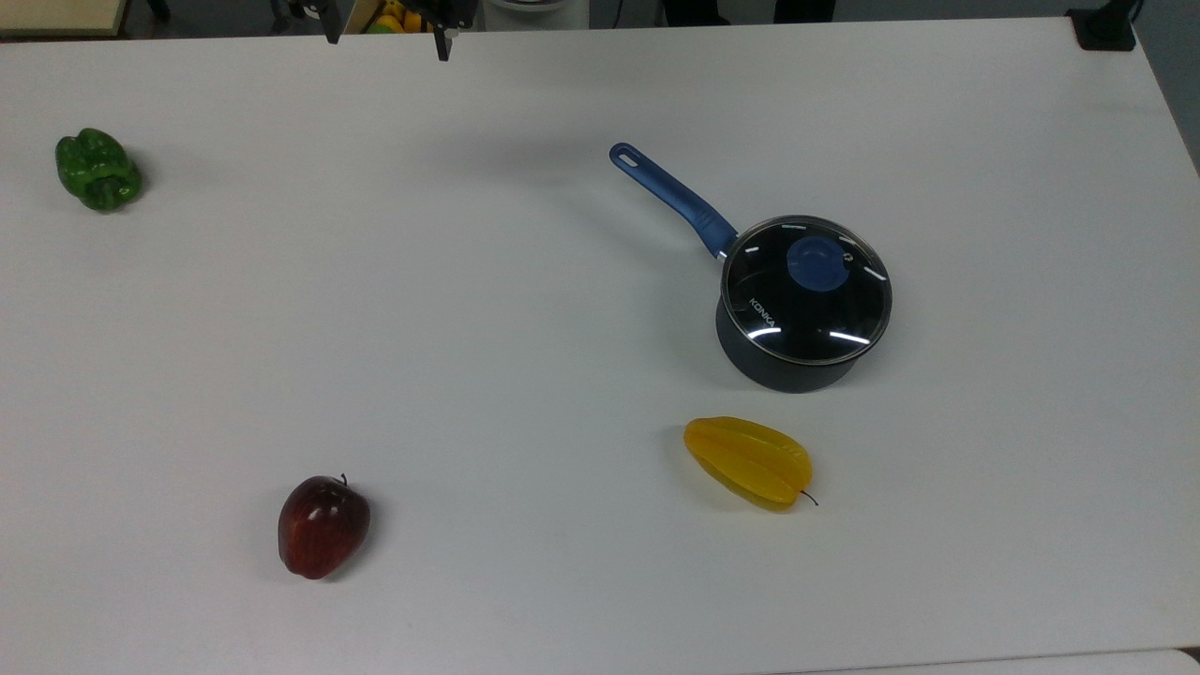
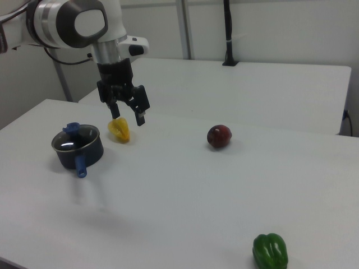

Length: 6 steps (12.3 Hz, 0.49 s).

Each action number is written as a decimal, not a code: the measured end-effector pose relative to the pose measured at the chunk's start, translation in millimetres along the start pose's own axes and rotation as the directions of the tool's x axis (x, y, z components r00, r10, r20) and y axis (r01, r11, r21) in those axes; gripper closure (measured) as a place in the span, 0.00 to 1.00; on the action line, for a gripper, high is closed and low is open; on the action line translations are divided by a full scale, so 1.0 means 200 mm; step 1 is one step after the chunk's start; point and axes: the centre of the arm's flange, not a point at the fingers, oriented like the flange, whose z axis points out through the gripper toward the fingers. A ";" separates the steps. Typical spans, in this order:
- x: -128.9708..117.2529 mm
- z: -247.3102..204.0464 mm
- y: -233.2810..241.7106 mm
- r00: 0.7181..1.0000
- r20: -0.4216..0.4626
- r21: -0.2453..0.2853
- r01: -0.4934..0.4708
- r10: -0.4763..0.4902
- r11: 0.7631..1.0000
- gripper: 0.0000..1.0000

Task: Open lid
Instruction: 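Move the open gripper over the blue knob of the saucepan lid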

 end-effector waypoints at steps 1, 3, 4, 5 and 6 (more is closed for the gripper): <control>0.00 0.00 0.00 1.000 0.000 0.000 0.000 0.000 1.000 0.00; 0.00 0.00 0.01 1.000 0.000 0.000 -0.003 0.003 1.000 0.00; 0.00 0.00 0.01 1.000 0.000 0.000 -0.003 0.003 1.000 0.00; 0.00 0.00 0.01 1.000 -0.006 0.000 -0.003 0.003 1.000 0.00; 0.01 -0.01 0.00 1.000 -0.014 0.000 -0.001 0.001 1.000 0.00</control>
